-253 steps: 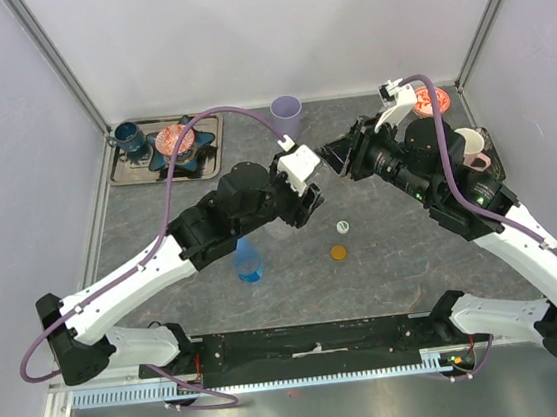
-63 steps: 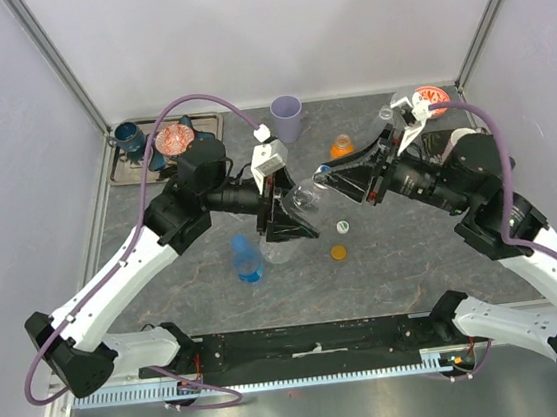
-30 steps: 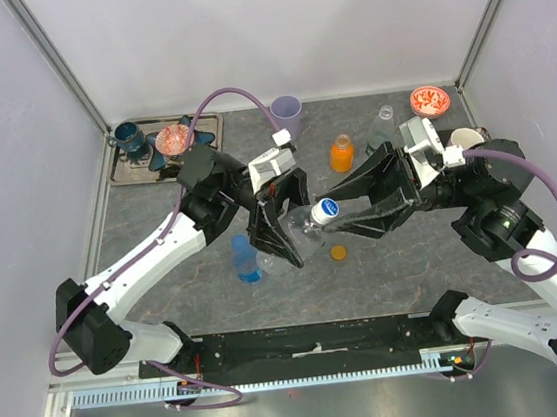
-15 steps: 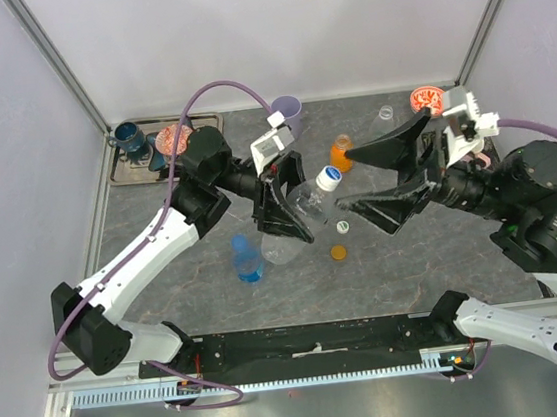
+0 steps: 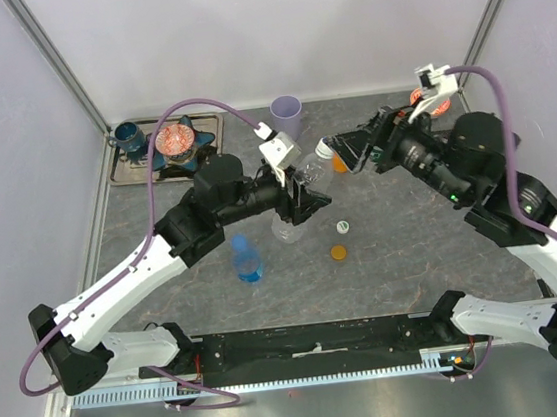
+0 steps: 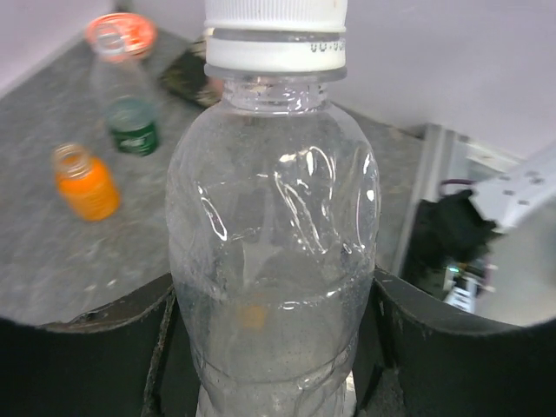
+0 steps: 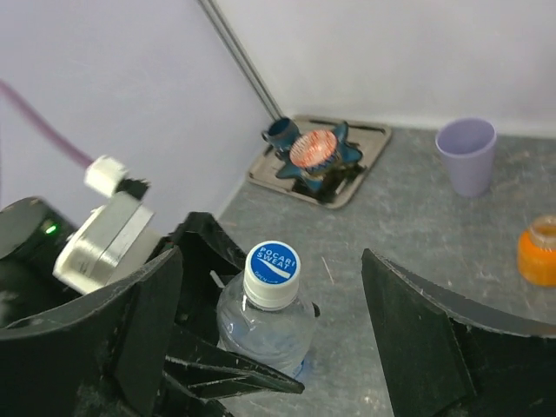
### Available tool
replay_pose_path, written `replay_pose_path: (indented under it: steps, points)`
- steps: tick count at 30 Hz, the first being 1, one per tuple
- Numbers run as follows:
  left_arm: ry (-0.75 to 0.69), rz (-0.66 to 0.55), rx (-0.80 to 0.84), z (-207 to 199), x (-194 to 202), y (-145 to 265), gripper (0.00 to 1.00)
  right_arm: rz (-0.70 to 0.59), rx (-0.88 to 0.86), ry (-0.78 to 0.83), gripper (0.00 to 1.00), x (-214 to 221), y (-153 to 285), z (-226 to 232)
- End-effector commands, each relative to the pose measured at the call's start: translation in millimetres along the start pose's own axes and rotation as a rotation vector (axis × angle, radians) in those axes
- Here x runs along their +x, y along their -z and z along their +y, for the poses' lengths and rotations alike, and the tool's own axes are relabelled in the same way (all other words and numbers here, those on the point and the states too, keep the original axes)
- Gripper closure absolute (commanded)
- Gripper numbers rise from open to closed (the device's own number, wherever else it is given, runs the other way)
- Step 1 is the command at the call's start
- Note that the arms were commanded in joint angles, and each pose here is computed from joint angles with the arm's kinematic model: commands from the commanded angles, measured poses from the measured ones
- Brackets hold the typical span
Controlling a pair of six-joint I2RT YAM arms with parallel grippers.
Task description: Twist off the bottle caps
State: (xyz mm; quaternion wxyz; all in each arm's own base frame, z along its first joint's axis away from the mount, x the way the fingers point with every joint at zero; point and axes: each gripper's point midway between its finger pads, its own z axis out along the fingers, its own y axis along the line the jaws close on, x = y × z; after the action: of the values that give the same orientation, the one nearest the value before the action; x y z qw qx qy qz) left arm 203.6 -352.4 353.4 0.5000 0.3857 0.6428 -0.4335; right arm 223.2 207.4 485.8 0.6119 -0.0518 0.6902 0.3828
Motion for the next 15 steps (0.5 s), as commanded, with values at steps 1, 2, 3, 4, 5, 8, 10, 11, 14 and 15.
replay_pose_path:
  steps: [1, 2, 3, 4, 5, 8, 10, 11, 14, 15]
  points:
    - [-0.129, -0.020, -0.360, 53, -2, 11, 0.52, -0.009, 0.078, -0.061, 0.12, -3, -6, -9]
    - [-0.161, -0.018, -0.361, 51, -3, 11, 0.52, -0.002, 0.079, -0.061, 0.14, 0, -9, -10]
    - [-0.171, -0.015, -0.367, 51, -1, 10, 0.52, 0.008, 0.074, -0.065, 0.15, 3, -11, -8]
    - [-0.175, -0.019, -0.381, 53, -1, 11, 0.52, 0.015, 0.076, -0.065, 0.17, 6, -15, -10]
    - [-0.179, -0.023, -0.379, 51, -3, 11, 0.52, 0.020, 0.074, -0.070, 0.18, 8, -17, -9]
    - [-0.183, -0.027, -0.384, 51, -3, 11, 0.52, 0.040, 0.075, -0.070, 0.23, 17, -25, -10]
    - [-0.187, -0.025, -0.384, 50, -3, 11, 0.52, 0.061, 0.072, -0.067, 0.26, 25, -30, -11]
    - [-0.189, -0.028, -0.384, 49, -4, 11, 0.52, 0.067, 0.074, -0.066, 0.27, 27, -32, -12]
    - [-0.194, -0.027, -0.378, 47, -4, 11, 0.52, 0.081, 0.077, -0.063, 0.30, 35, -39, -14]
    - [-0.196, -0.032, -0.376, 46, -6, 12, 0.52, 0.083, 0.081, -0.058, 0.30, 36, -40, -15]
